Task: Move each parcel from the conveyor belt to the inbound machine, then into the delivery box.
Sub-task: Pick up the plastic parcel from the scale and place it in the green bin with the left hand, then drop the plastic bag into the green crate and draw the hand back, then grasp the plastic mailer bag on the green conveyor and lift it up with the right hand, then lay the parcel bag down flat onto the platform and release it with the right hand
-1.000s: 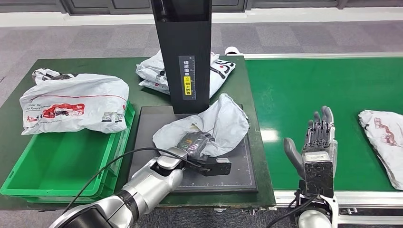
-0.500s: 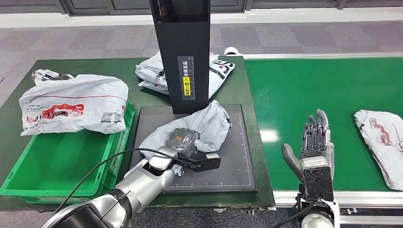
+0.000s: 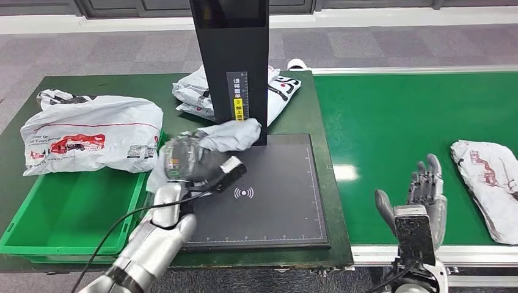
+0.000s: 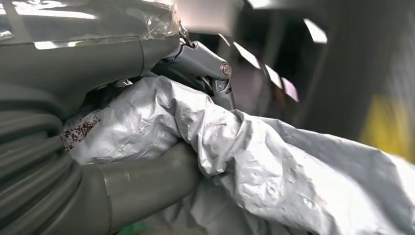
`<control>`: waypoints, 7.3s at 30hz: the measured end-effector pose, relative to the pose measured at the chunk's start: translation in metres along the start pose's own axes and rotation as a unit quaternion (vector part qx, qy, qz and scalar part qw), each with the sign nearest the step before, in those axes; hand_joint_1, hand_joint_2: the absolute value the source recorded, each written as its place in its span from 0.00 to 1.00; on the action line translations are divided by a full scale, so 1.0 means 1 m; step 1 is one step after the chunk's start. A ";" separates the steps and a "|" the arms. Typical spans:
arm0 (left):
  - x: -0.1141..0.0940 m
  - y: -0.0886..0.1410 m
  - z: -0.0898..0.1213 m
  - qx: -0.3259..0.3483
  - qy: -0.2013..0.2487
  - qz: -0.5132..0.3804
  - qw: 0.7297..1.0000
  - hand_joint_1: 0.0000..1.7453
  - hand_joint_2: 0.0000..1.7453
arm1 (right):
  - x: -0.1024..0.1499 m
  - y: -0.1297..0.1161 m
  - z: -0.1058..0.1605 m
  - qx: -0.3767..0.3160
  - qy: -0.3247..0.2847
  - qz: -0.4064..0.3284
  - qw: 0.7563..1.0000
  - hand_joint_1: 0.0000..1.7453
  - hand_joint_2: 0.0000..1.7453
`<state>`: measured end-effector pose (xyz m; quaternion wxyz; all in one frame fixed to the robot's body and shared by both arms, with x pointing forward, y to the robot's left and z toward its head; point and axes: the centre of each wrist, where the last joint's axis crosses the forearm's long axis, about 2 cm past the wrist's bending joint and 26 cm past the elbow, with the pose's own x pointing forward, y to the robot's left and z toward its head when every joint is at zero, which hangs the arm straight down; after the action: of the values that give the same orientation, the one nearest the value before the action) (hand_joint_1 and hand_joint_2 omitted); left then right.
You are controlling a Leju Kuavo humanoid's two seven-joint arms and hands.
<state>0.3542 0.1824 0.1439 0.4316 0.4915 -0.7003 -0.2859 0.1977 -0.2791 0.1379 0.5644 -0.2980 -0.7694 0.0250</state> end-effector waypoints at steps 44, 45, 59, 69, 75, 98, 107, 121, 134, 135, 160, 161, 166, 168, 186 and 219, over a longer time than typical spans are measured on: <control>-0.187 0.089 0.043 -0.057 0.319 -0.195 0.926 0.00 0.75 | -0.041 -0.024 0.017 0.011 0.120 0.110 0.987 0.00 1.00; -0.188 0.085 0.042 -0.069 0.320 -0.193 0.925 0.00 0.50 | -0.040 -0.024 0.016 0.011 0.122 0.110 0.986 0.00 1.00; -0.192 0.067 0.030 -0.117 0.311 -0.123 0.935 0.00 0.00 | -0.043 -0.029 0.016 0.003 0.131 0.114 0.985 0.00 1.00; -0.181 0.074 0.014 -0.076 0.197 0.239 0.948 0.00 0.00 | -0.047 -0.035 0.021 -0.009 0.134 0.111 0.985 0.00 1.00; -0.162 0.097 0.007 0.012 0.097 0.362 0.927 0.00 0.00 | -0.050 -0.040 0.026 -0.011 0.135 0.110 0.985 0.00 1.00; -0.106 0.115 0.016 0.057 -0.004 0.412 0.910 0.00 1.00 | -0.087 -0.076 0.018 0.018 0.218 0.274 0.936 0.00 1.00; -0.073 0.095 0.026 -0.001 -0.045 0.480 0.876 0.00 1.00 | -0.146 -0.109 -0.052 0.048 0.303 0.451 0.838 0.00 1.00; -0.027 0.059 0.044 -0.101 -0.083 0.534 0.835 0.00 1.00 | -0.187 -0.141 -0.154 0.090 0.381 0.525 0.756 0.00 1.00; -0.007 0.034 0.056 -0.160 -0.080 0.562 0.808 0.00 1.00 | -0.194 -0.139 -0.162 0.201 0.438 0.502 0.718 0.00 1.00; -0.007 0.032 0.057 -0.163 -0.079 0.564 0.806 0.00 1.00 | -0.195 -0.137 -0.159 0.238 0.438 0.486 0.718 0.00 1.00; -0.014 0.018 0.066 -0.180 -0.060 0.566 0.802 0.00 1.00 | -0.185 -0.086 -0.160 0.514 0.318 0.352 0.714 1.00 1.00; -0.014 0.018 0.067 -0.180 -0.059 0.566 0.802 0.00 1.00 | -0.185 -0.084 -0.160 0.515 0.317 0.351 0.715 1.00 1.00; -0.015 0.019 0.068 -0.178 -0.058 0.564 0.805 0.00 1.00 | -0.184 -0.078 -0.159 0.492 0.309 0.359 0.731 1.00 1.00; -0.015 0.020 0.071 -0.177 -0.055 0.562 0.806 0.00 1.00 | -0.182 -0.074 -0.160 0.457 0.302 0.368 0.751 1.00 1.00; -0.006 0.032 0.083 -0.132 -0.021 0.551 0.824 0.00 1.00 | -0.073 0.019 -0.179 0.126 0.089 0.080 0.985 1.00 1.00; -0.020 0.037 0.080 -0.092 -0.024 0.547 0.832 0.00 1.00 | 0.034 0.187 -0.029 0.505 -0.068 -0.034 0.860 0.00 1.00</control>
<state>0.2702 0.2124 0.1308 0.5438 -0.0209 -0.8354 -0.0775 0.2978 -0.1181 0.1075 0.5844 0.0564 -0.6973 0.4112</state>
